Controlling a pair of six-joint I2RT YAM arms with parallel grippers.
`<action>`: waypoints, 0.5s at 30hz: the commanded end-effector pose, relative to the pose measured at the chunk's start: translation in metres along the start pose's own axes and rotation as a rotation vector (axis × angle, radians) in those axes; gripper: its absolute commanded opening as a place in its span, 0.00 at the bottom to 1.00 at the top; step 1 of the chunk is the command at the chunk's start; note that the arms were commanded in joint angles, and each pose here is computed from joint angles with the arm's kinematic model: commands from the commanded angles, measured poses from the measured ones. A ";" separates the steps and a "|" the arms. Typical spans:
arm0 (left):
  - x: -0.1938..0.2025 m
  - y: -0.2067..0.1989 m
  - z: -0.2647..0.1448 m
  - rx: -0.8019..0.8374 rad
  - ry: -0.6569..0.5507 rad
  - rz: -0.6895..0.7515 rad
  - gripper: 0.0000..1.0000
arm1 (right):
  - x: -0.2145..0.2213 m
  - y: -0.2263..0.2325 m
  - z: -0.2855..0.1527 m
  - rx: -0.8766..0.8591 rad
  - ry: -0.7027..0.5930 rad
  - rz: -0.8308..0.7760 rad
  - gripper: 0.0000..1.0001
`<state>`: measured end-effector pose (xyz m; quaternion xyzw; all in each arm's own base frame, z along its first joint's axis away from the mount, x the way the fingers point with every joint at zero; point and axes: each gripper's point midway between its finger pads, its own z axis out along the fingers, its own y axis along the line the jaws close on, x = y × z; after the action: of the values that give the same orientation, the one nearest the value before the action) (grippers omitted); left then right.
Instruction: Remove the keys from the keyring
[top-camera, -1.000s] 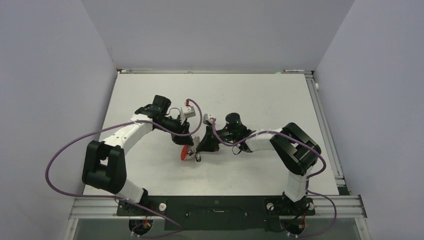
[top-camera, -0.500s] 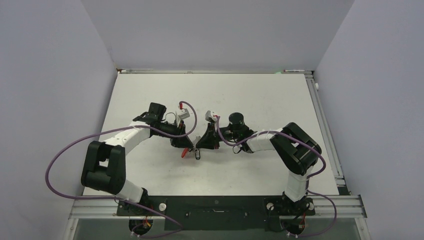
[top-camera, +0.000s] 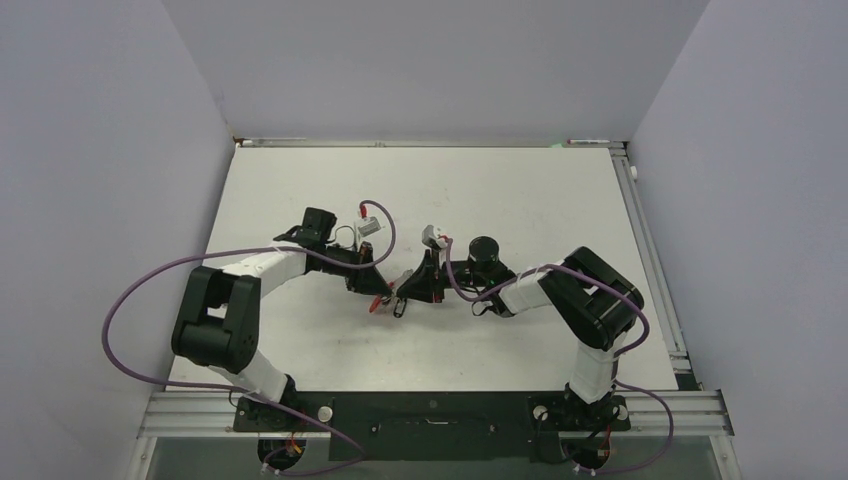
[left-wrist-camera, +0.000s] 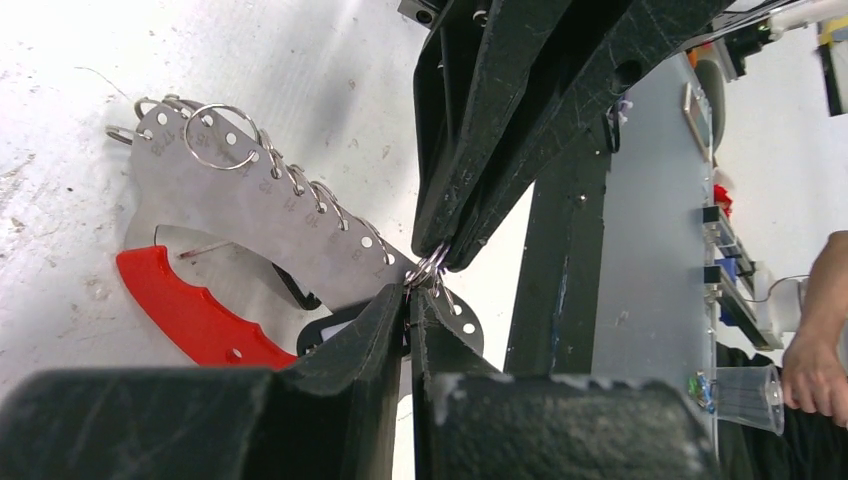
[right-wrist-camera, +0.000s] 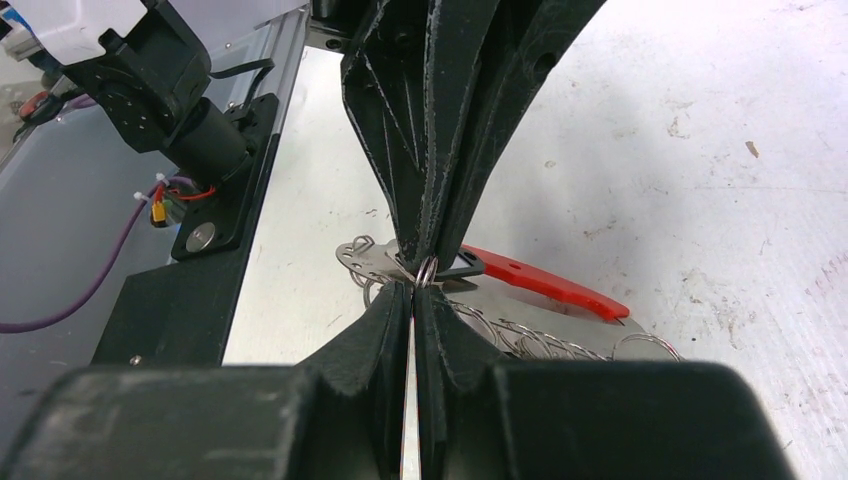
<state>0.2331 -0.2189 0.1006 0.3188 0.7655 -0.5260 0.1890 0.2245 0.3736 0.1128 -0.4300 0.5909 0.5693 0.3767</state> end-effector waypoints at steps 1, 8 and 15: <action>-0.012 0.000 0.003 0.038 -0.025 -0.005 0.04 | -0.042 0.010 0.001 -0.021 -0.151 -0.142 0.05; -0.006 0.000 0.002 0.059 0.018 -0.067 0.07 | -0.041 0.008 -0.005 0.013 -0.181 -0.178 0.05; 0.007 -0.002 0.003 0.083 0.053 -0.141 0.15 | -0.038 0.005 -0.007 0.027 -0.176 -0.185 0.05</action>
<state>0.2294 -0.2211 0.0927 0.2869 0.7728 -0.5505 0.1320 0.2257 0.3682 0.1184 -0.4118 0.5787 0.5653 0.4195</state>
